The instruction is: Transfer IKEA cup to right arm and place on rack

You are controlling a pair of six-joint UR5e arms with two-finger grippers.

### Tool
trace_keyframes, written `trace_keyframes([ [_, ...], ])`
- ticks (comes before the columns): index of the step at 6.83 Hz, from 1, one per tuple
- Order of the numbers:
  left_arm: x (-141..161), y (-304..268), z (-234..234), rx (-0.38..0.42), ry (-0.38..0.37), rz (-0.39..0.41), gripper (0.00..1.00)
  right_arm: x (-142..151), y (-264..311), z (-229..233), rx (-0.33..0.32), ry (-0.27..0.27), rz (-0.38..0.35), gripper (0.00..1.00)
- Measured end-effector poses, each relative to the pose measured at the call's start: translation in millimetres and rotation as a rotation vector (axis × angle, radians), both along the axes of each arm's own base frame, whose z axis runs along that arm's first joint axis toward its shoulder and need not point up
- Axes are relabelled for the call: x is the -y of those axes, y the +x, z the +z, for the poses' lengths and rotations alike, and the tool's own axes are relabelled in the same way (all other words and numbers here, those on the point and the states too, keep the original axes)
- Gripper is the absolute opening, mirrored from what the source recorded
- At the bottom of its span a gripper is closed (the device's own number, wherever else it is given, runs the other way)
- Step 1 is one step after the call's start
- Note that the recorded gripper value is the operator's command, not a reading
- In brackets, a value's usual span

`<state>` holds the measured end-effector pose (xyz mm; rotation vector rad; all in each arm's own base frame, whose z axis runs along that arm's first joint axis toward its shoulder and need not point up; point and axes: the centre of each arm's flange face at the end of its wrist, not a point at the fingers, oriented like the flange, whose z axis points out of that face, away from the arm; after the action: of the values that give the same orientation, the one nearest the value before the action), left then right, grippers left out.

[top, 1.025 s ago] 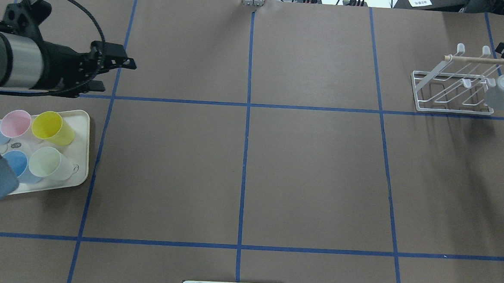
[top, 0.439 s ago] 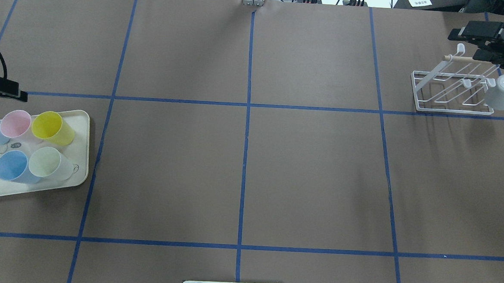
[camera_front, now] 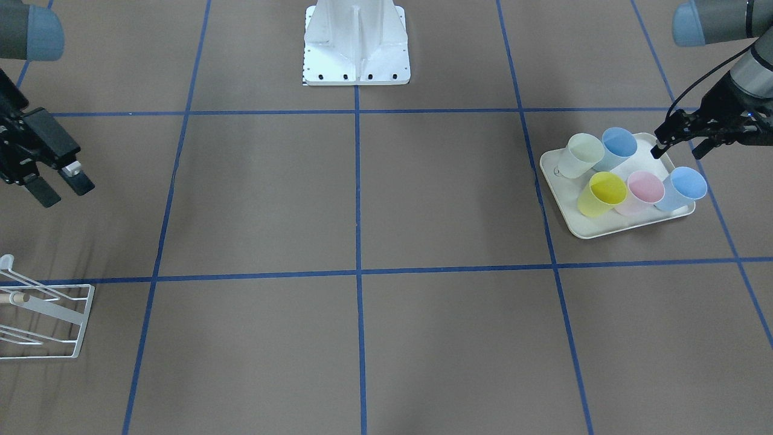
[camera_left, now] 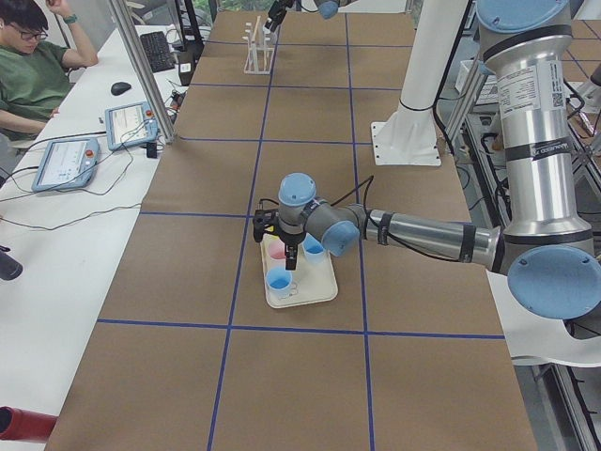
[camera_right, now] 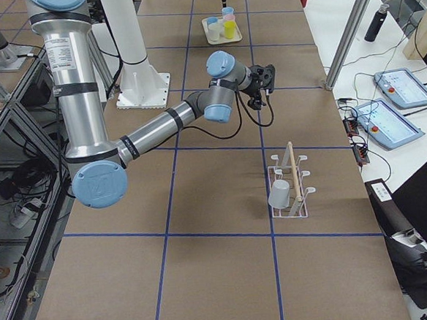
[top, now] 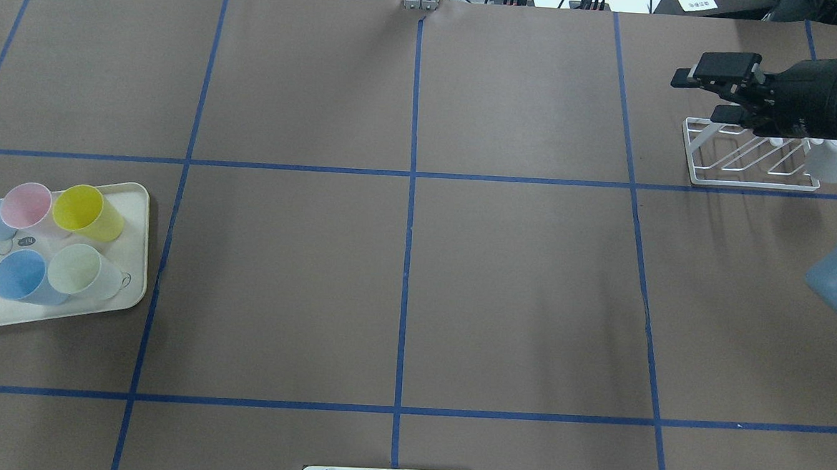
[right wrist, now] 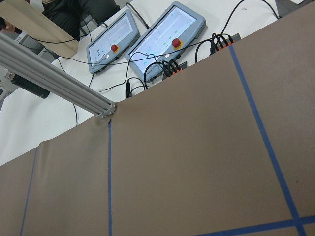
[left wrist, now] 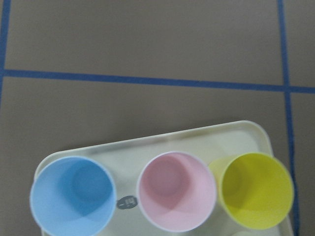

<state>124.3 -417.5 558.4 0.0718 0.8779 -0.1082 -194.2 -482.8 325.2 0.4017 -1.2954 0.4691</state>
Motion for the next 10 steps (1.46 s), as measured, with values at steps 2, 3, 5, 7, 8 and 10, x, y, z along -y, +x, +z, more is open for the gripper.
trace_keyframes([
  [2, -19, 10, 6, -0.035, -0.05, -0.032, 1.0, -5, -15, -4, 0.007, 0.005, -0.029, 1.0],
  [3, -29, 29, 6, -0.047, -0.069, -0.015, 1.0, -6, -19, -5, 0.008, 0.005, -0.037, 1.0],
  [5, -43, 51, 8, -0.048, -0.084, 0.024, 0.58, -6, -24, -2, 0.005, 0.001, -0.045, 1.0],
  [7, -51, 61, 12, -0.041, -0.09, 0.053, 0.45, -7, -28, -2, 0.005, 0.001, -0.05, 1.0],
  [8, -53, 65, 12, -0.039, -0.091, 0.064, 0.41, -6, -29, -3, 0.005, 0.002, -0.052, 1.0],
  [10, -55, 69, 13, -0.037, -0.092, 0.073, 0.0, -6, -31, -3, 0.005, 0.002, -0.054, 1.0],
])
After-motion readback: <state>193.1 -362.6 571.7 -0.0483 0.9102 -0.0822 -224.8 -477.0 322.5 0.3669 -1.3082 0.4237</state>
